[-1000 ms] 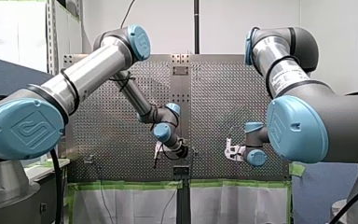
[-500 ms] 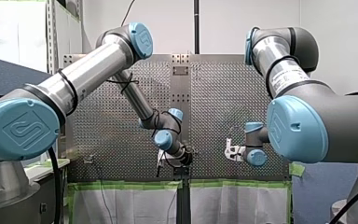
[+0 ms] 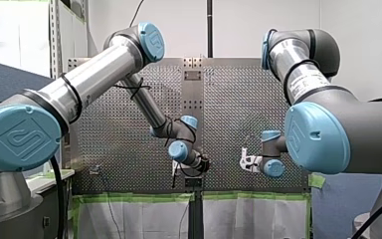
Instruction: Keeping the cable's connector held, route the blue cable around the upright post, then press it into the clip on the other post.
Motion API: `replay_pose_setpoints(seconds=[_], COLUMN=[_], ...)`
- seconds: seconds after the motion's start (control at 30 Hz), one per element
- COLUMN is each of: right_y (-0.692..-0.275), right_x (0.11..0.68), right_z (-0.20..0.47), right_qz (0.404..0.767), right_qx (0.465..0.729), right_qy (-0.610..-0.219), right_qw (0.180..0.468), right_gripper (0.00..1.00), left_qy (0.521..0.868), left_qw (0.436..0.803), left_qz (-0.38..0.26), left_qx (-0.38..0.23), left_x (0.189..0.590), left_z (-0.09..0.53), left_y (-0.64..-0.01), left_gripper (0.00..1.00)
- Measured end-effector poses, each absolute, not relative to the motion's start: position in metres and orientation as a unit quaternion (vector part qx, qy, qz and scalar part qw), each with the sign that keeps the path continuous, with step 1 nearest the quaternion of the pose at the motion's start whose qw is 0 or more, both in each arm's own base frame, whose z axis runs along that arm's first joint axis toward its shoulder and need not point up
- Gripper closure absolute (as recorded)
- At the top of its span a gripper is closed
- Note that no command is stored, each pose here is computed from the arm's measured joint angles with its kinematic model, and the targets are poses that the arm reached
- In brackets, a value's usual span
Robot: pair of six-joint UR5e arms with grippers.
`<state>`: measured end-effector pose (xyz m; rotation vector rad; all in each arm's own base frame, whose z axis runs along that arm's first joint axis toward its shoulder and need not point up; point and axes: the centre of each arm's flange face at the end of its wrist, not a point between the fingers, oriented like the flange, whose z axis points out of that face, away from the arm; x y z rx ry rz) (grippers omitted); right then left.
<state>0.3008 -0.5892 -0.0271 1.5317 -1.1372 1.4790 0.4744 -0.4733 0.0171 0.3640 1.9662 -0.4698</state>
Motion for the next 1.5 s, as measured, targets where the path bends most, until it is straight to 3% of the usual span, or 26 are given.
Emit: replay_pose_setpoints(seconds=[0.93,1.2,1.5], right_y=[-0.590,-0.590,-0.590], right_x=[0.300,0.300,0.300], right_z=[-0.027,-0.027,-0.027], right_qz=[0.574,0.574,0.573], right_qx=[0.592,0.593,0.593], right_qy=[-0.439,-0.440,-0.440], right_qw=[0.355,0.355,0.354], right_gripper=[1.00,1.00,1.00], left_qy=[0.814,0.804,0.807], left_qw=[0.528,0.543,0.552], left_qz=[-0.192,-0.186,-0.183], left_qx=[0.151,0.155,0.107], left_x=[0.473,0.449,0.426], left_z=[0.023,0.047,0.076], left_y=[-0.477,-0.481,-0.463], left_gripper=[0.00,0.00,0.00])
